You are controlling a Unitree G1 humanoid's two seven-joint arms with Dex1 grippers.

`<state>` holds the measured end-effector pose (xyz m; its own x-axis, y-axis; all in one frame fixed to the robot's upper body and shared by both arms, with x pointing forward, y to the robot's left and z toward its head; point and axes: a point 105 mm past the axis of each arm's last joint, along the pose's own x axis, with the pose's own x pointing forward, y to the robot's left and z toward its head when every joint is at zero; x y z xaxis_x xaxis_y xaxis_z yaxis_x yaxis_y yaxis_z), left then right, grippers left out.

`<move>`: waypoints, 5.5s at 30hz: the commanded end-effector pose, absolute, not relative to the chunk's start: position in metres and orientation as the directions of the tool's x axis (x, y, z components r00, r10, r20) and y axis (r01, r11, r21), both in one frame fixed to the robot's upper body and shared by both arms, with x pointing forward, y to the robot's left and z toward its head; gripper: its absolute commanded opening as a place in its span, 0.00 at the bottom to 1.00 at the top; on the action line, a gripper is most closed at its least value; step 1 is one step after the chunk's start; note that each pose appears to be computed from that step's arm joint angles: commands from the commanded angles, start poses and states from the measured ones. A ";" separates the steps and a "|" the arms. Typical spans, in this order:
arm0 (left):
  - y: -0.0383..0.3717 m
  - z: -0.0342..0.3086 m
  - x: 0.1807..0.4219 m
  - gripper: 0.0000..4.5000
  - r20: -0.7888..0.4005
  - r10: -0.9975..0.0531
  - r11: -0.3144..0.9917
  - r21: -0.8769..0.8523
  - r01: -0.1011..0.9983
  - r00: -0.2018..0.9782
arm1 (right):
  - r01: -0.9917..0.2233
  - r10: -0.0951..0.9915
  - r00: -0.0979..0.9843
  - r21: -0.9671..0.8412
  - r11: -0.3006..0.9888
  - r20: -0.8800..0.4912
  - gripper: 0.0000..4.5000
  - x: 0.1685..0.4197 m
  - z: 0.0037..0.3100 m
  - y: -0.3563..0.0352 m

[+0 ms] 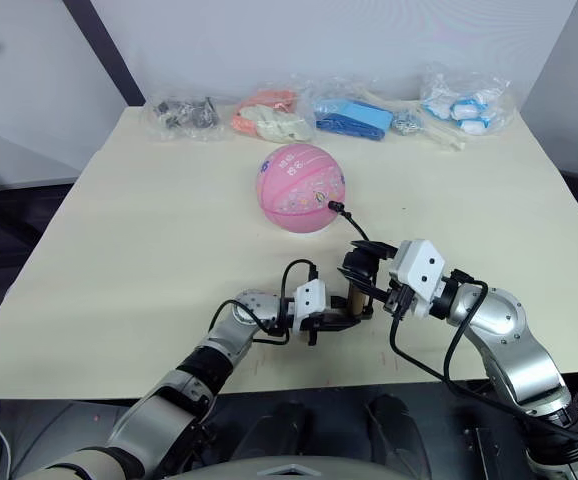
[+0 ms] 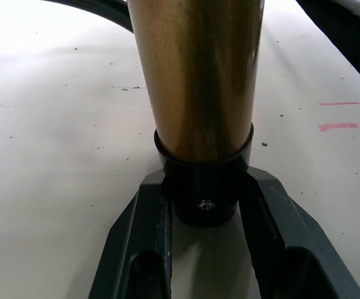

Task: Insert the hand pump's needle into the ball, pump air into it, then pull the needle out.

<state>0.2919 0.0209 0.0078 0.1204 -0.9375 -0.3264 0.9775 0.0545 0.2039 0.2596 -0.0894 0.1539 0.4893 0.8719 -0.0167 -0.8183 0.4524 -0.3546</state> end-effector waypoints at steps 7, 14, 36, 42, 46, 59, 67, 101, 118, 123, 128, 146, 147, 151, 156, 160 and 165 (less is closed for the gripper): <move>0.024 -0.001 0.285 0.25 -0.357 -0.930 0.024 0.175 0.984 0.086 | -0.810 0.894 0.445 -0.408 0.422 0.042 0.40 0.254 0.227 -0.096; 0.022 -0.001 0.283 0.25 -0.352 -0.933 0.014 0.174 0.985 0.075 | -0.803 0.906 0.419 -0.440 0.403 0.065 0.40 0.246 0.266 -0.098; 0.020 0.000 0.280 0.25 -0.344 -0.936 0.011 0.172 0.985 0.071 | -0.829 0.902 0.430 -0.409 0.380 -0.032 0.40 0.248 0.260 -0.097; 0.021 -0.001 0.280 0.25 -0.345 -0.936 0.011 0.170 0.985 0.070 | -0.835 0.894 0.443 -0.391 0.386 -0.062 0.40 0.253 0.221 -0.093; 0.021 -0.001 0.279 0.25 -0.346 -0.935 0.011 0.169 0.985 0.070 | -0.843 0.893 0.441 -0.384 0.378 -0.088 0.40 0.252 0.195 -0.089; 0.023 -0.003 0.279 0.25 -0.347 -0.935 0.019 0.168 0.986 0.077 | -0.843 0.863 0.486 -0.332 0.423 -0.135 0.40 0.257 0.124 -0.090; 0.024 -0.003 0.278 0.25 -0.347 -0.935 0.021 0.163 0.986 0.078 | -0.839 0.896 0.443 -0.371 0.399 -0.039 0.40 0.254 0.174 -0.091; 0.022 -0.005 0.277 0.25 -0.350 -0.935 0.004 0.160 0.987 0.061 | -0.794 0.923 0.372 -0.479 0.374 0.103 0.40 0.240 0.319 -0.104; 0.023 -0.005 0.278 0.25 -0.349 -0.935 0.006 0.163 0.987 0.064 | -0.870 0.923 0.383 -0.351 0.346 -0.041 0.40 0.248 0.210 -0.090; 0.023 -0.004 0.277 0.25 -0.347 -0.935 0.008 0.164 0.986 0.065 | -0.873 0.917 0.395 -0.335 0.355 -0.057 0.40 0.249 0.188 -0.087; 0.023 -0.004 0.277 0.25 -0.344 -0.937 0.010 0.163 0.987 0.066 | -0.875 0.907 0.414 -0.309 0.374 -0.076 0.40 0.251 0.162 -0.087; 0.027 0.003 0.280 0.25 -0.324 -0.943 0.027 0.161 0.987 0.079 | -0.875 0.891 0.440 -0.279 0.397 -0.112 0.40 0.245 0.111 -0.083; 0.026 0.003 0.281 0.25 -0.324 -0.943 0.030 0.162 0.986 0.081 | -0.874 0.892 0.439 -0.281 0.396 -0.110 0.40 0.245 0.112 -0.082; 0.026 0.004 0.282 0.52 -0.322 -0.943 0.037 0.162 0.986 0.088 | -0.872 0.892 0.440 -0.289 0.396 -0.105 0.40 0.247 0.114 -0.083; 0.029 0.007 0.284 0.98 -0.315 -0.944 0.045 0.172 0.984 0.098 | -0.869 0.893 0.439 -0.299 0.395 -0.099 0.40 0.246 0.118 -0.082; 0.033 0.014 0.285 0.99 -0.297 -0.949 0.051 0.189 0.981 0.106 | -0.865 0.895 0.437 -0.313 0.391 -0.088 0.40 0.246 0.124 -0.081; 0.044 0.033 0.284 0.99 -0.254 -0.960 0.058 0.219 0.974 0.115 | -0.852 0.894 0.443 -0.343 0.396 -0.070 0.40 0.247 0.139 -0.084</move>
<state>0.2816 0.0422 0.0161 0.1042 -0.9467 -0.3047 0.9816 0.0486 0.1847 0.2506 -0.0825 0.1504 0.4535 0.8912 -0.0089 -0.8256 0.4163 -0.3810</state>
